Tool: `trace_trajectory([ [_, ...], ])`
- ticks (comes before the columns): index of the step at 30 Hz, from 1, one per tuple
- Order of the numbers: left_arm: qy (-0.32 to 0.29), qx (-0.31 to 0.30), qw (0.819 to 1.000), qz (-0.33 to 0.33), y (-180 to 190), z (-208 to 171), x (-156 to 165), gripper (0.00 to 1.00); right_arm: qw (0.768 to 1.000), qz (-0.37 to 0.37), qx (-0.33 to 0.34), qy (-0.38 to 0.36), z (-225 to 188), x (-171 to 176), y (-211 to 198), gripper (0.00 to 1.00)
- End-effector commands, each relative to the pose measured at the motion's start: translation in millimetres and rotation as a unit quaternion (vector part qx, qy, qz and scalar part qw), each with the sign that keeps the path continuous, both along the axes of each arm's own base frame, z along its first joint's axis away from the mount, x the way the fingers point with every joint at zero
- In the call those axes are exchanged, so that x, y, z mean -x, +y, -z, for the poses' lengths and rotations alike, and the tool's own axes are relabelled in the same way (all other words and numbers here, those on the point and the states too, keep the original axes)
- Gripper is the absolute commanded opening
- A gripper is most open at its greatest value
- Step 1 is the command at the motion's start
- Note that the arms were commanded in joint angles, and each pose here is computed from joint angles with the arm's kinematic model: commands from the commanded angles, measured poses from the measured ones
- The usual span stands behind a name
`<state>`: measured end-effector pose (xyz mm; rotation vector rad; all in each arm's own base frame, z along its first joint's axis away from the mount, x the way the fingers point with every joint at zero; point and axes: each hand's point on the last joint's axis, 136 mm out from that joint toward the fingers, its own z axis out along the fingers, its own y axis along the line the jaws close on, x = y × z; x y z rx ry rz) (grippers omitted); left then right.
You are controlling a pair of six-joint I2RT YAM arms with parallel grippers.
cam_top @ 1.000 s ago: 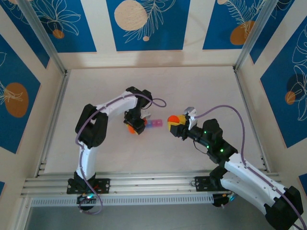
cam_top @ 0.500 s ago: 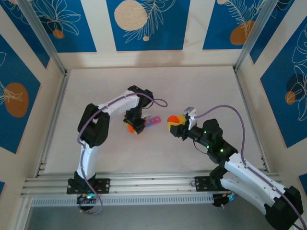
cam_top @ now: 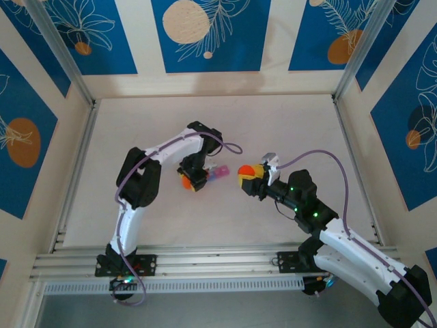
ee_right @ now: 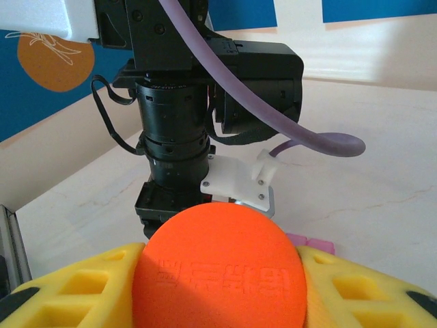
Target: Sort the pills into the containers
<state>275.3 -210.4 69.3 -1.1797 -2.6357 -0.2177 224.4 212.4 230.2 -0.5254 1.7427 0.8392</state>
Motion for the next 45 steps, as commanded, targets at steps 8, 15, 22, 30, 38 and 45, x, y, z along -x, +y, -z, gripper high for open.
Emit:
trace_trajectory([
  [8,-0.010,-0.040,0.998,0.044,8.6,-11.7,-3.2,0.00,1.000,-0.010,-0.011,-0.003,-4.7,4.7,2.2,0.00],
  [15,-0.006,-0.045,0.997,0.054,7.2,-7.6,-2.8,0.00,1.000,-0.011,-0.011,-0.002,-4.3,4.9,2.7,0.00],
  [22,-0.003,-0.066,0.995,0.078,8.1,-3.6,-2.4,0.00,1.000,-0.011,-0.011,-0.002,-4.1,4.9,2.7,0.00],
  [30,0.000,-0.088,0.990,0.106,10.8,-2.4,-0.8,0.00,1.000,-0.012,-0.012,-0.002,-4.6,5.3,2.9,0.00],
  [38,0.023,-0.117,0.984,0.128,19.7,-1.5,6.0,0.00,1.000,-0.015,-0.013,-0.002,-5.1,6.4,3.7,0.00],
  [45,0.017,-0.127,0.983,0.135,19.0,-2.0,0.5,0.00,1.000,-0.016,-0.014,-0.002,-5.8,6.9,3.7,0.00],
])
